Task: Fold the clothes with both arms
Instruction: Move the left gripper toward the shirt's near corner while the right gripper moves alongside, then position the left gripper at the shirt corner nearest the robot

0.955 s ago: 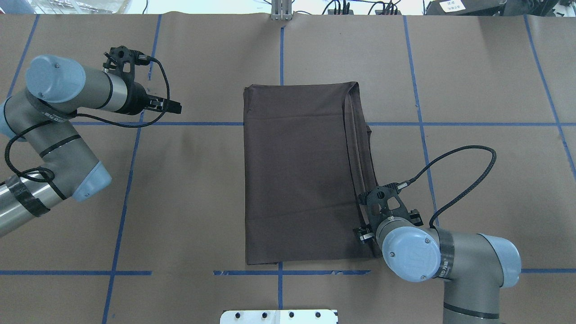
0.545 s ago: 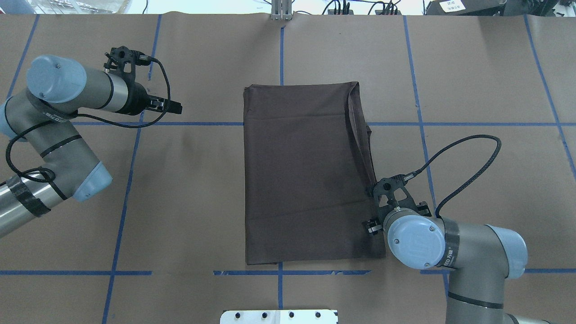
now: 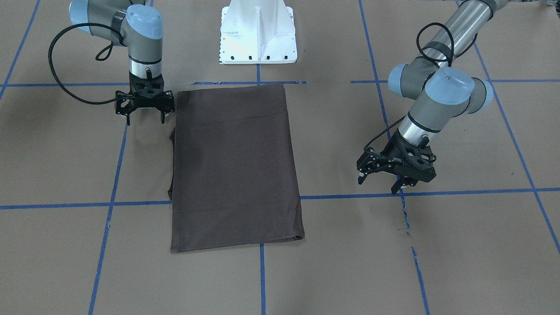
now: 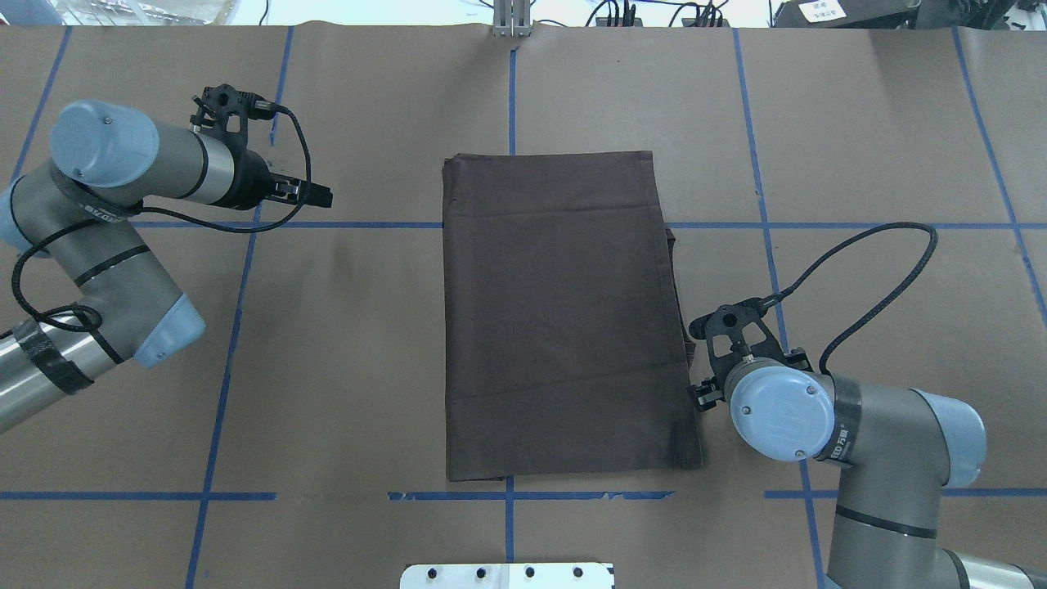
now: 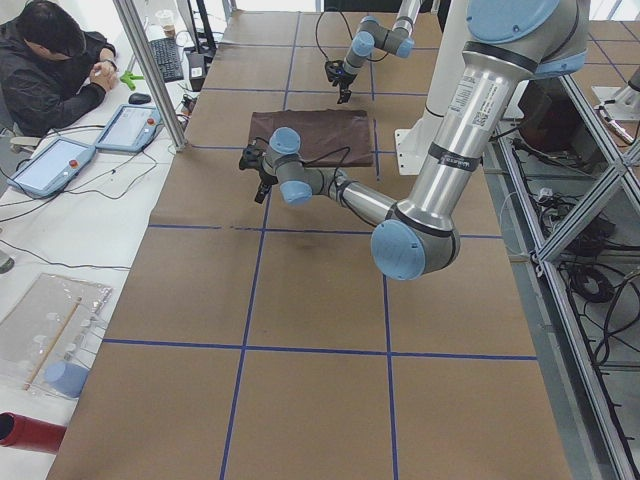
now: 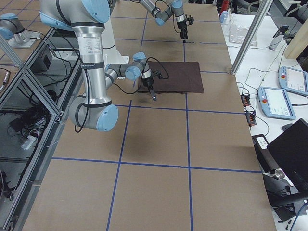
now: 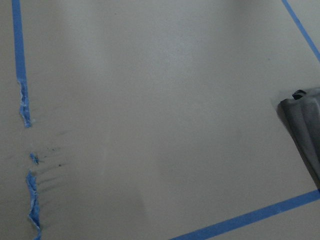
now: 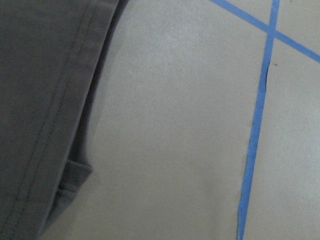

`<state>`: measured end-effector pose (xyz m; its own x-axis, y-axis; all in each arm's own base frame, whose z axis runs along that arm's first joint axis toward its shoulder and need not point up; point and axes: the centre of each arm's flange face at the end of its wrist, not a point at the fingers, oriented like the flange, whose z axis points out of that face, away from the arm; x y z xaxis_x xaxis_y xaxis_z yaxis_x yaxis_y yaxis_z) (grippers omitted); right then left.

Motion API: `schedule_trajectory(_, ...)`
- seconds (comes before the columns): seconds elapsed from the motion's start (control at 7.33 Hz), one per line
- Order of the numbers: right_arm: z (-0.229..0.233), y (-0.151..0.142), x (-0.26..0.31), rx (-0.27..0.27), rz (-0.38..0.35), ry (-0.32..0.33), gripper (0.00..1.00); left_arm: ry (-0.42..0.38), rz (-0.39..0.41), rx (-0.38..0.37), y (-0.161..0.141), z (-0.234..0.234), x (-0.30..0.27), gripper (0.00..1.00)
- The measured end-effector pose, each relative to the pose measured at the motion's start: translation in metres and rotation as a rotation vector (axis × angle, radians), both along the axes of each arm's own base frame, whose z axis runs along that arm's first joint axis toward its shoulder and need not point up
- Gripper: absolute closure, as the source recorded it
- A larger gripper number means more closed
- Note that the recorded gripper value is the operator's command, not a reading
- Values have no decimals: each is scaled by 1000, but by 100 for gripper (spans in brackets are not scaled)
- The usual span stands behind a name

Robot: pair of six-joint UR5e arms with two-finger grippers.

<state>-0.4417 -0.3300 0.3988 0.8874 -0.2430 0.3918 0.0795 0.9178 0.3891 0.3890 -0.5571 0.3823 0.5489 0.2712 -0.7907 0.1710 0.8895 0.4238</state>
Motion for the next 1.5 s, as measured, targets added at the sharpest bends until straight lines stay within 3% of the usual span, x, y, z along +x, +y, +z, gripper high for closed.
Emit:
schedule_trajectory(0.14, -7, -11, 11, -10, 4, -82, 0, 24, -8, -13, 4, -9, 0, 0)
schedule_trajectory(0.55, -7, -5, 48, -40, 41, -453, 0, 138, -4, -76, 53, -51, 21, 0)
schedule_trajectory(0.82, -20, 3, 62, -141, 161, -645, 0, 212, -4, -149, 117, -67, 40, 0)
schedule_trajectory(0.95, -28, 5, 66, -185, 213, -699, 0, 256, -20, -222, 157, -71, 51, 7)
schedule_trajectory(1.23, -30, 3, 67, -211, 266, -725, 0, 324, -113, -428, 229, -73, 92, 41)
schedule_trajectory(1.5, -27, 2, 65, -210, 280, -720, 0, 329, -173, -554, 275, -75, 127, 41)
